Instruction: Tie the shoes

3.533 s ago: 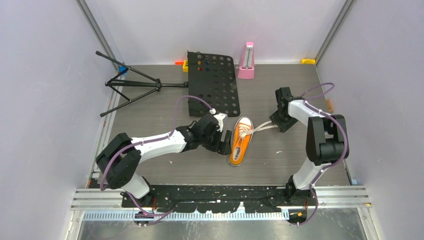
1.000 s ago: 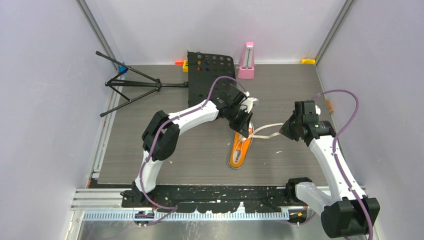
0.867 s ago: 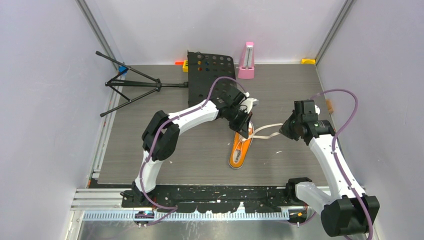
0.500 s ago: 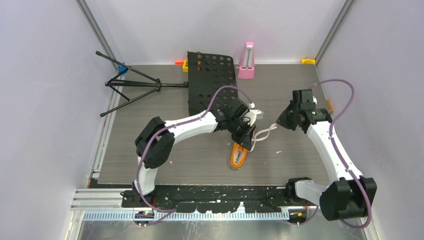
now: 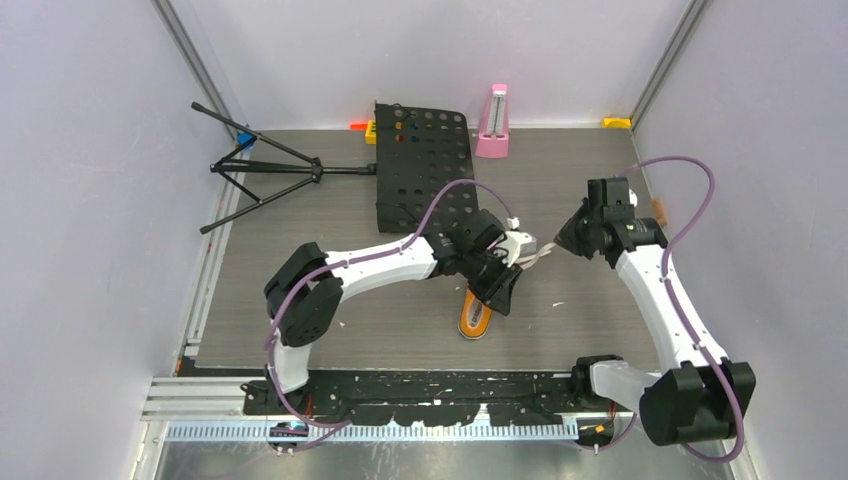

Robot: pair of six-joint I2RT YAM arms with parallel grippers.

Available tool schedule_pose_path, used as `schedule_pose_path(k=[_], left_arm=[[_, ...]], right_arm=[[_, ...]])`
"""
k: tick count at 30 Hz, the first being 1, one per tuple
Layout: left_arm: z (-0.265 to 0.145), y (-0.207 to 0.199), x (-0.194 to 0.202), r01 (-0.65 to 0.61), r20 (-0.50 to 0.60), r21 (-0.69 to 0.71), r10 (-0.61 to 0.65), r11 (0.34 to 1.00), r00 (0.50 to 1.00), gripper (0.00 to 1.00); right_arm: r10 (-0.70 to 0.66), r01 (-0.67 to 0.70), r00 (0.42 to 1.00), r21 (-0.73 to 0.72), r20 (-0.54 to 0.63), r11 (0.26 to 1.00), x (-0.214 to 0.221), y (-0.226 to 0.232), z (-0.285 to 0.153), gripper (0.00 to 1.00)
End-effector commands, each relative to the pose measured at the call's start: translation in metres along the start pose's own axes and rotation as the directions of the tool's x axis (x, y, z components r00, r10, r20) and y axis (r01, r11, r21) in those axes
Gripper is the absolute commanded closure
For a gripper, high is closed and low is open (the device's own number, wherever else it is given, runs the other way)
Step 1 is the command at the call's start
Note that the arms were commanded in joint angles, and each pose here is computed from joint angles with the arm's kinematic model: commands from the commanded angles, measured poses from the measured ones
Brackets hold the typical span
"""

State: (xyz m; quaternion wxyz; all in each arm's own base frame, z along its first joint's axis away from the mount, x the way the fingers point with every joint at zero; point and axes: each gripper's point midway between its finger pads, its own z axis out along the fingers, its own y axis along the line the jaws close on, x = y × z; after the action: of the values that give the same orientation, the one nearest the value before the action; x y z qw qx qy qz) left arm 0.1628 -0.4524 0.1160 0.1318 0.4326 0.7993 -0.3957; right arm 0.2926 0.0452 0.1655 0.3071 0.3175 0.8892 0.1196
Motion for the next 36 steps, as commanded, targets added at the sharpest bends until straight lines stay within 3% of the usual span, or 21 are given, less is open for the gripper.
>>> schedule_pose_path(k=[1,4,8,11,15,22,28,36], left_arm=[[-0.05,0.0,-0.04,-0.045,0.104,-0.1,0.055,0.994,0.993,0.62],[-0.071,0.019,-0.051,-0.012,0.131,-0.162,0.034,0.987,0.991,0.52],[-0.09,0.047,-0.061,0.069,0.176,-0.163,-0.04,0.984,0.984,0.5],[-0.094,0.068,-0.061,0.11,0.173,-0.156,-0.082,0.982,0.981,0.56],[-0.081,0.08,-0.048,0.092,0.088,-0.14,-0.08,0.986,0.993,0.67],[-0.065,0.073,-0.04,0.06,0.044,-0.056,-0.058,0.997,0.997,0.69],[-0.049,0.065,-0.037,-0.039,0.032,-0.02,0.04,0.999,0.999,0.63],[-0.027,0.072,-0.038,-0.149,-0.029,-0.025,0.148,0.989,0.989,0.58]], right_arm=[[-0.042,0.041,0.998,0.024,0.039,0.999,0.001,-0.015,-0.012,1.0],[-0.083,0.083,0.996,-0.049,-0.011,0.995,0.015,-0.008,-0.013,1.0],[-0.134,0.121,0.989,-0.183,-0.058,0.976,0.03,0.009,-0.019,1.0],[-0.161,0.136,0.984,-0.254,-0.079,0.958,0.036,0.019,-0.025,1.0],[-0.202,0.152,0.975,-0.373,-0.097,0.915,0.044,0.038,-0.035,1.0],[-0.29,0.18,0.948,-0.529,-0.131,0.83,0.064,0.074,-0.059,1.0],[-0.402,0.293,0.908,-0.505,-0.12,0.812,0.084,0.083,-0.068,1.0],[-0.328,0.307,0.945,-0.342,-0.005,0.888,0.058,0.056,-0.065,1.0]])
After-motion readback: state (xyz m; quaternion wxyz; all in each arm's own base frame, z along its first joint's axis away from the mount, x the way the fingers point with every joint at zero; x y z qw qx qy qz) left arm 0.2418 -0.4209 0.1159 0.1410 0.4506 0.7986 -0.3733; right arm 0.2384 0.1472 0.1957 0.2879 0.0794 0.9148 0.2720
